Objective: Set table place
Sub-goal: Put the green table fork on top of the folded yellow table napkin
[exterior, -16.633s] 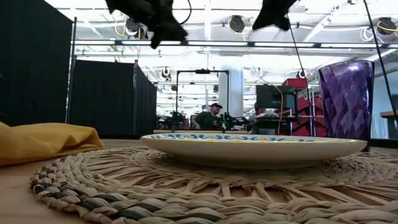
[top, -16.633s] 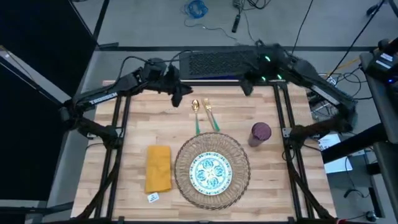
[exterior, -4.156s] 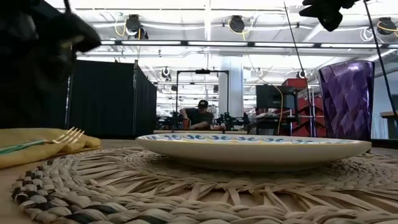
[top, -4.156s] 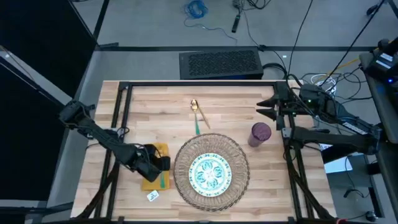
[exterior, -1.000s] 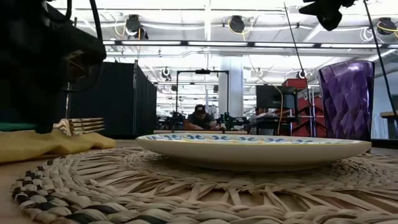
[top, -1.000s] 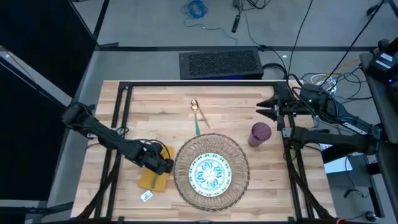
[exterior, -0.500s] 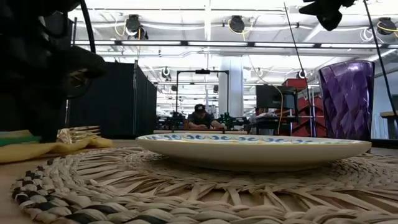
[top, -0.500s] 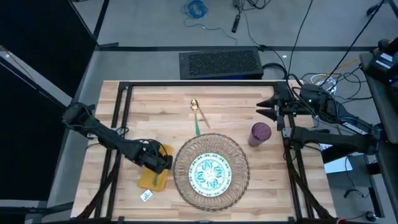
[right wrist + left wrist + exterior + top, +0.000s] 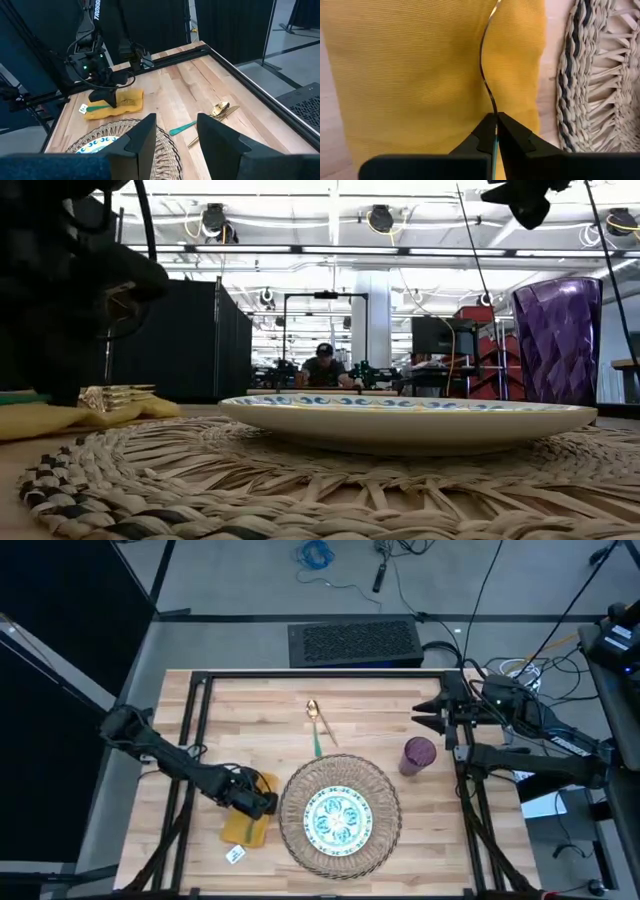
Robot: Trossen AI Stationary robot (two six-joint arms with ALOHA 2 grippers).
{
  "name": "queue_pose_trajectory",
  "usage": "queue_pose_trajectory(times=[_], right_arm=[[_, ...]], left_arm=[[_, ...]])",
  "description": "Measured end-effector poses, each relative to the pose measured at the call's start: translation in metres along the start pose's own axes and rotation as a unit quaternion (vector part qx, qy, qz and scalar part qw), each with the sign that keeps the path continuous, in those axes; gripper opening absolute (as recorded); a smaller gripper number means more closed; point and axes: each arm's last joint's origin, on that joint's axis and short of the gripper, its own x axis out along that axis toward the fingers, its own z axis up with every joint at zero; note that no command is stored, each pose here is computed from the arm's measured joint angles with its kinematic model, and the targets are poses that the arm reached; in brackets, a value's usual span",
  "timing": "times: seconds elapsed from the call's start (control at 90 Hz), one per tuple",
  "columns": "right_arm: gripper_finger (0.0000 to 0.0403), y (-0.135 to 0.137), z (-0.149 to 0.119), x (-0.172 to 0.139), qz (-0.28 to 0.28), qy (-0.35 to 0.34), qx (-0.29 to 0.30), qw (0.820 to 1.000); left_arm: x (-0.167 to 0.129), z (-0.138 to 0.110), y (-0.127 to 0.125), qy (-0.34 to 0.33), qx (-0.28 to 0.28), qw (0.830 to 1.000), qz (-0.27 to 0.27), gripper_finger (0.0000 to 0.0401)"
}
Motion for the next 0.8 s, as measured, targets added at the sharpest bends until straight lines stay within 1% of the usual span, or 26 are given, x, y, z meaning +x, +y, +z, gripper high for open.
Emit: queue_pose_trajectory(times=[0.189,0.589,0.678,0.8], right_arm=[[0.013,0.0008,0.0001,0.0,0.013,0.001,0.002,1.0],[0.013,0.001,0.0007,-0.0001,0.014,-0.002,0.003,1.0],[0.013,0.0009,0.0007,-0.0001,0.014,-0.002,0.003,1.0],[0.013,0.001,0.0006,-0.0001,0.015,-0.001,0.003,1.0]], left_arm=[[-0.0001,0.0,-0.0001,0.0,0.016,1.0,0.0,0.0],[-0.0004,0.0,0.0005,0.003,0.039,0.999,0.004,0.0001],[-0.0005,0.0007,0.001,0.0,0.04,0.999,0.008,0.0012],[-0.0005,0.001,0.002,-0.001,0.041,0.999,0.013,0.0043]])
